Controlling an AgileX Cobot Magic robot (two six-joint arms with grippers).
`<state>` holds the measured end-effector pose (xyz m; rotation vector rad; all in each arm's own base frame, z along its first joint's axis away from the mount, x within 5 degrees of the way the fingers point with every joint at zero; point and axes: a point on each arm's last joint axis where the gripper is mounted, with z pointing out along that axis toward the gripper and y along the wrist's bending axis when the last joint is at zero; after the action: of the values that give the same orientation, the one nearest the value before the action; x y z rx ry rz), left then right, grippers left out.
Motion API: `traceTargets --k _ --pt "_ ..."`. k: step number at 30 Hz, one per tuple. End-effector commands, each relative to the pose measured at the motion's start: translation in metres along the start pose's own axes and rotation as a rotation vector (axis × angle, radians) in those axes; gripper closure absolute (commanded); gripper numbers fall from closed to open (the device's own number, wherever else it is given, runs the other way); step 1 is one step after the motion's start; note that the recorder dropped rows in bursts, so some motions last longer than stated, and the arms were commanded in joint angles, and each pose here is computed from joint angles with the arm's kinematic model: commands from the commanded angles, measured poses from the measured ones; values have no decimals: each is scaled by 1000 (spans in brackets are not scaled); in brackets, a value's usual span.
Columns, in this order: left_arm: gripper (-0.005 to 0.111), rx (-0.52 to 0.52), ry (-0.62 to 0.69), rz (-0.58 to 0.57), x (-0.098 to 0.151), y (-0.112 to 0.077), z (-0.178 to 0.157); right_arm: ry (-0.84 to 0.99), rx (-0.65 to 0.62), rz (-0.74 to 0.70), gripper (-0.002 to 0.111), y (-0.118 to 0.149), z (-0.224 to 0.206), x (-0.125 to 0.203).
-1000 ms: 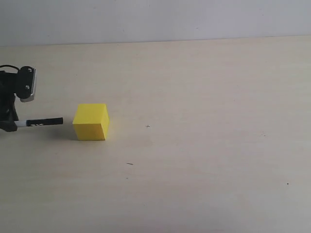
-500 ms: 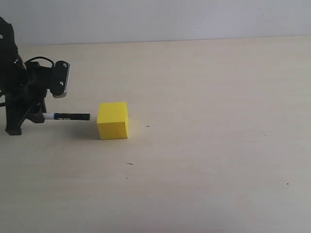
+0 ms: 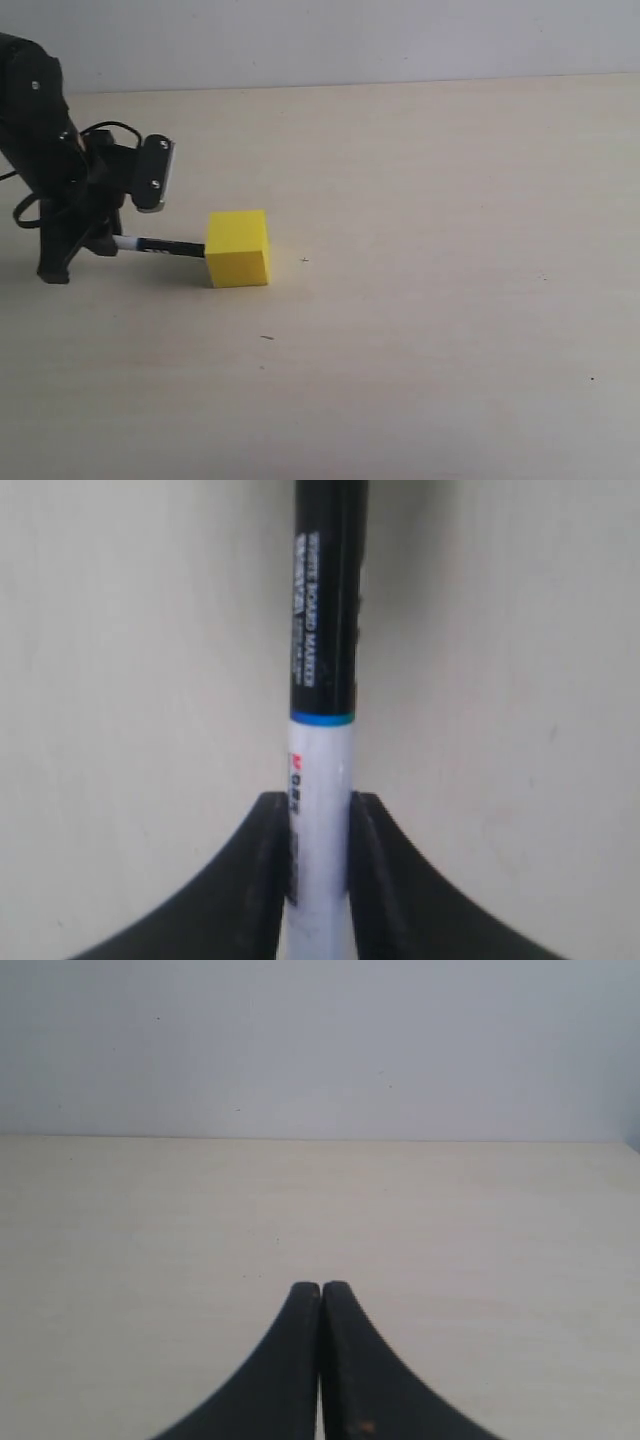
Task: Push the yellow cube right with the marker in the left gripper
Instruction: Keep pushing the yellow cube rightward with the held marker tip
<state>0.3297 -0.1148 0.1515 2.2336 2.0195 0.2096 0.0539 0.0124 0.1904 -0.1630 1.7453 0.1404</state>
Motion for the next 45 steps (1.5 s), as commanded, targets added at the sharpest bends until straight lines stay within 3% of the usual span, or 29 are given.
traceTargets --k 1,12,23,27,36,45 --pt "107 -32 -32 26 -22 1 -4 -5 5 -3 108 0 0 1" --pt "107 15 22 -121 15 6 2 -5 5 -3 108 0 0 1" --pt "107 -22 -35 25 -45 3 14 -5 5 -3 108 0 0 1" --pt "107 -21 -34 25 -45 3 14 -5 5 -3 108 0 0 1" --pt "107 10 -7 -76 -18 9 16 -5 5 -3 108 0 0 1" --pt "107 -51 -60 54 -63 0 16 -5 5 -3 108 0 0 1"
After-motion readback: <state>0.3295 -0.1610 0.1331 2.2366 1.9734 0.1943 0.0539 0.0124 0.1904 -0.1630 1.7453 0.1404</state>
